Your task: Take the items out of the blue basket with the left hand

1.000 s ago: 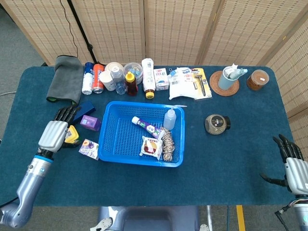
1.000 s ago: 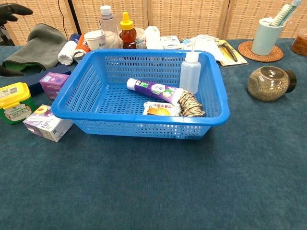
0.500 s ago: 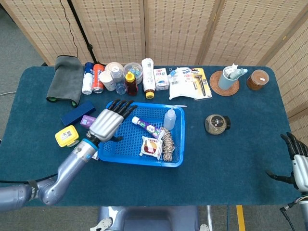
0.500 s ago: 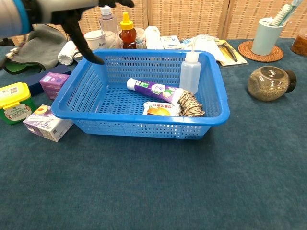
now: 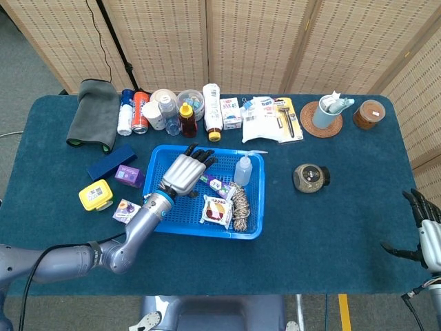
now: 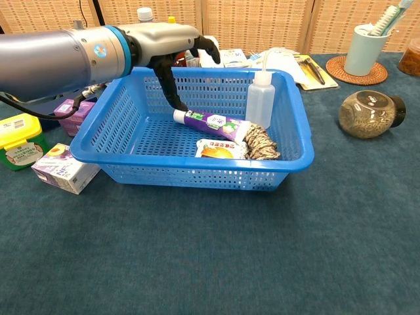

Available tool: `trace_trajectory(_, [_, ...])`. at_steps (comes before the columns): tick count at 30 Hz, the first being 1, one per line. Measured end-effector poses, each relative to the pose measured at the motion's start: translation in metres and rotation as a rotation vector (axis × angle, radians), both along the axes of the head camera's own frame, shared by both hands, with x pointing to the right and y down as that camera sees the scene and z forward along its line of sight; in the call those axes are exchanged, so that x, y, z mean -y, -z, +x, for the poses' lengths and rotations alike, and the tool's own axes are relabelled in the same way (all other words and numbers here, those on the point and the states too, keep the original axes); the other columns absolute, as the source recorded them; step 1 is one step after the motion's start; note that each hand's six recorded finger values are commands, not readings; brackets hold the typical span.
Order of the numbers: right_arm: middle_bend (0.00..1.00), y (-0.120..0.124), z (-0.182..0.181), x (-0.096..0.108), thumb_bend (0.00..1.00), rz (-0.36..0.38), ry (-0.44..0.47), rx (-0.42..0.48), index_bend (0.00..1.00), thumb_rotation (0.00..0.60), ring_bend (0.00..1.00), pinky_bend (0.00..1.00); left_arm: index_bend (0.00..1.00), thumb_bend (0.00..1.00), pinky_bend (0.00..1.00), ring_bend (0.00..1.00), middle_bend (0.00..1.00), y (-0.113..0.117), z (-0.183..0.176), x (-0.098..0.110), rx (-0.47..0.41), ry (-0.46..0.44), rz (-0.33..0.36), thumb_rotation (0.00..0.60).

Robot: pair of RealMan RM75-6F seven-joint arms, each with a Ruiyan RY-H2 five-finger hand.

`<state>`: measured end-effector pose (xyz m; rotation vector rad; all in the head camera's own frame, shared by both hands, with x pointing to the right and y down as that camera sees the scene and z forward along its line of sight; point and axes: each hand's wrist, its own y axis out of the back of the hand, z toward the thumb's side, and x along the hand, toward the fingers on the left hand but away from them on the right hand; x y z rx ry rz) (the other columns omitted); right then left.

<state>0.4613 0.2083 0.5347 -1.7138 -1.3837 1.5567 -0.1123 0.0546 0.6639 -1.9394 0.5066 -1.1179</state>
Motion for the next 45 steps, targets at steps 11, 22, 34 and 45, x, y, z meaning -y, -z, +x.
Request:
trace_trajectory(11, [0.0,-0.002,0.001,0.0,0.0,-0.006,-0.005,-0.003,0.0,0.6,0.0,0.0,0.36,0.2,0.01,0.23,0.22,-0.027,0.023,-0.005,0.032,-0.015,-0.007,0.6])
trace_trajectory(22, [0.0,-0.002,0.004,0.001,0.0,-0.007,-0.015,-0.005,0.0,0.6,0.0,0.0,0.39,0.2,0.29,0.27,0.22,-0.043,0.031,-0.013,0.026,0.029,0.004,0.6])
trace_trajectory(34, [0.0,-0.002,0.005,0.002,0.0,-0.006,-0.019,-0.005,0.0,0.6,0.0,0.0,0.4,0.2,0.22,0.27,0.22,-0.034,0.033,-0.008,-0.008,0.063,0.066,0.6])
trace_trajectory(45, [0.0,-0.004,0.004,0.001,0.0,-0.014,-0.014,-0.005,0.0,0.6,0.0,0.0,0.4,0.2,0.22,0.28,0.22,-0.024,0.035,-0.005,-0.029,0.062,0.104,0.6])
